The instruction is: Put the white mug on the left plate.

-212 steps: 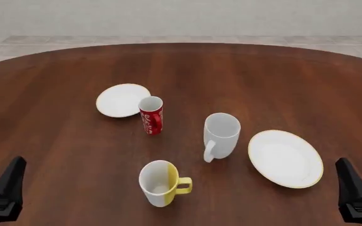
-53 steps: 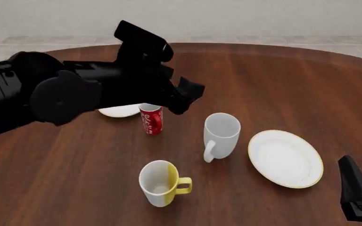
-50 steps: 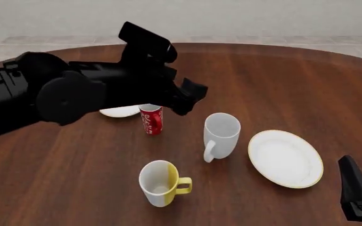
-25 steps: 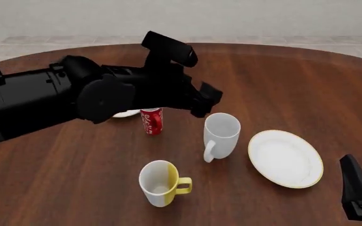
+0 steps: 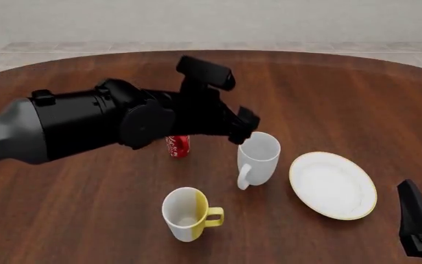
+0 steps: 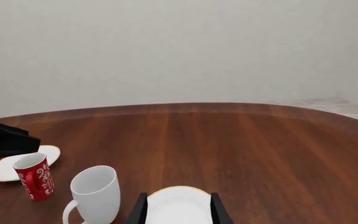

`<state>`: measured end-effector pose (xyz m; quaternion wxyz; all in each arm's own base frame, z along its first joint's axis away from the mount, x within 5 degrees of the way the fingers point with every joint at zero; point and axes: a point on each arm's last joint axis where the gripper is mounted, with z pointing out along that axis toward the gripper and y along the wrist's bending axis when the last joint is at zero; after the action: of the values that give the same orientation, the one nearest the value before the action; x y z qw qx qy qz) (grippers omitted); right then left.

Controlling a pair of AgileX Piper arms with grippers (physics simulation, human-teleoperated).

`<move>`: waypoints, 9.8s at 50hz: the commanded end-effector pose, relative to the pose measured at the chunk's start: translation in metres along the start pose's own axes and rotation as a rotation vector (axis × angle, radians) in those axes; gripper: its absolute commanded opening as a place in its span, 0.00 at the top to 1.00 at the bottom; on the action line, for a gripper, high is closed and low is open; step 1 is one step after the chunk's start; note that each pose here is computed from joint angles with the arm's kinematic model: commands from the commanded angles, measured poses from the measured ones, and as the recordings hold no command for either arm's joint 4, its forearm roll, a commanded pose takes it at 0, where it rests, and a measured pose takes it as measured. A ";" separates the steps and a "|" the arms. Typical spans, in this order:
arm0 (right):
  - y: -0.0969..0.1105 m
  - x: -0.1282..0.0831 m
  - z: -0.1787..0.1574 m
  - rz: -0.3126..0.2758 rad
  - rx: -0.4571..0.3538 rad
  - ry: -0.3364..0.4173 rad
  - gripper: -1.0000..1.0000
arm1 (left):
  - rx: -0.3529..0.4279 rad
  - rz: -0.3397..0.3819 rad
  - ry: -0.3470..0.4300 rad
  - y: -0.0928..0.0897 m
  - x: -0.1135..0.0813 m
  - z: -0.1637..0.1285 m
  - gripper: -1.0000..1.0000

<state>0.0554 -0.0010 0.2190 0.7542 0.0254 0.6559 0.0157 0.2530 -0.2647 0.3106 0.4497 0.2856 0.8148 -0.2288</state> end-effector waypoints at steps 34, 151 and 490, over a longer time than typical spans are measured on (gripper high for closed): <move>0.000 -0.001 0.000 0.013 0.007 -0.009 0.00 | -0.010 -0.087 0.077 0.002 0.029 0.037 0.00; -0.001 -0.001 0.000 0.032 0.019 -0.012 0.00 | -0.009 -0.124 0.241 -0.006 0.111 0.110 0.00; -0.001 -0.002 0.000 0.019 0.014 -0.018 0.00 | -0.532 -0.242 0.283 0.304 0.063 0.068 1.00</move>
<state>0.0551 -0.0018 0.2207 0.7599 0.0364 0.6487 0.0178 0.4718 -0.0664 0.1862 0.3576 0.0802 0.9302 -0.0193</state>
